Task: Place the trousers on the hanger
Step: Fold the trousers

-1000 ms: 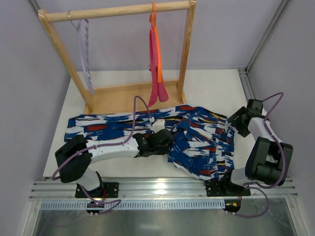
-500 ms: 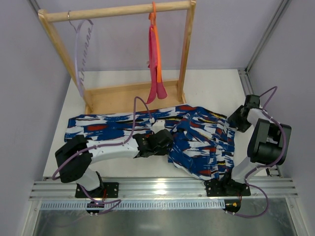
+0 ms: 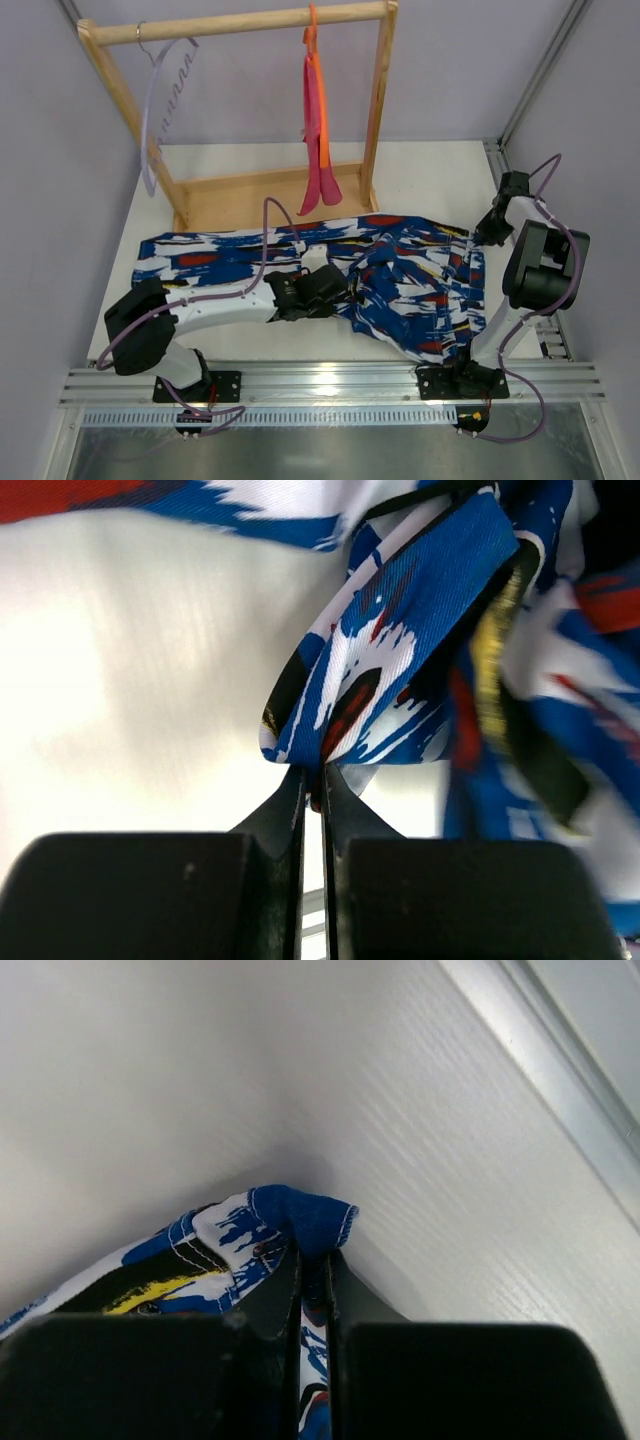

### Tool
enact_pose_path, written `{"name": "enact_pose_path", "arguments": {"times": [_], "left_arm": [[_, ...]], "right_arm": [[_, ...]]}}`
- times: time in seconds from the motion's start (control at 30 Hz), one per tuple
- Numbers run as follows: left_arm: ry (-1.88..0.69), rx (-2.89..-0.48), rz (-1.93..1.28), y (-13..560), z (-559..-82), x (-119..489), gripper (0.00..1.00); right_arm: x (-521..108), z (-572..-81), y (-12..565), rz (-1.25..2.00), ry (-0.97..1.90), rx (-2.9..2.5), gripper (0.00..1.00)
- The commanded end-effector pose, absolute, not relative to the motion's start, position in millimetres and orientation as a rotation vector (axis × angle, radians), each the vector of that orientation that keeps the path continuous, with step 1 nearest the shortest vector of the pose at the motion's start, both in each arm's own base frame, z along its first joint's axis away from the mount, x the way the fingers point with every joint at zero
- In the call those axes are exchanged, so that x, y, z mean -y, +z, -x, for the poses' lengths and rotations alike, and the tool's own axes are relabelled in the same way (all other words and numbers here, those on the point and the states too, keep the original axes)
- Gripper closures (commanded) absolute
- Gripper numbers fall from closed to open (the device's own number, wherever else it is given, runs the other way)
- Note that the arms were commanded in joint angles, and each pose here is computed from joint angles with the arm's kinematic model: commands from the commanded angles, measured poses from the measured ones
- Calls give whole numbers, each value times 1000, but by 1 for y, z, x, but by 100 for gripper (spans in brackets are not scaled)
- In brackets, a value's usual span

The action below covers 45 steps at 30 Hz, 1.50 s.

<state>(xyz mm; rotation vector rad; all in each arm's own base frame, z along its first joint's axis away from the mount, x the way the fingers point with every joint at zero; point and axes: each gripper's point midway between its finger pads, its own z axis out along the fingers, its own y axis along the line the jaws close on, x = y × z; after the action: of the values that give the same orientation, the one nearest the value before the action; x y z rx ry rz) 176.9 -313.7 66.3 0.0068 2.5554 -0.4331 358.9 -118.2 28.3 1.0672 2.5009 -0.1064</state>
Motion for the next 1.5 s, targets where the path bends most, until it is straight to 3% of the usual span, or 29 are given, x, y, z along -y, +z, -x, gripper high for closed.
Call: {"name": "enact_pose_path", "arguments": {"times": [0.0, 0.23, 0.6, 1.2, 1.47], "left_arm": [[-297, -2530, 76, 83, -176, 277, 100], [-20, -2448, 140, 110, -184, 221, 100], [287, -2382, 234, 127, -188, 165, 100], [352, -2028, 685, 196, -201, 32, 100], [264, -1683, 880, 257, -196, -26, 99]], "right_arm": [[156, -390, 61, -1039, -265, -2404, 96], [181, -418, 83, -1006, -372, -2395, 96], [182, -452, 100, -925, -307, -2371, 93], [180, -450, 108, -944, -296, -2367, 93], [182, -450, 110, -966, -300, -2362, 93]]}}
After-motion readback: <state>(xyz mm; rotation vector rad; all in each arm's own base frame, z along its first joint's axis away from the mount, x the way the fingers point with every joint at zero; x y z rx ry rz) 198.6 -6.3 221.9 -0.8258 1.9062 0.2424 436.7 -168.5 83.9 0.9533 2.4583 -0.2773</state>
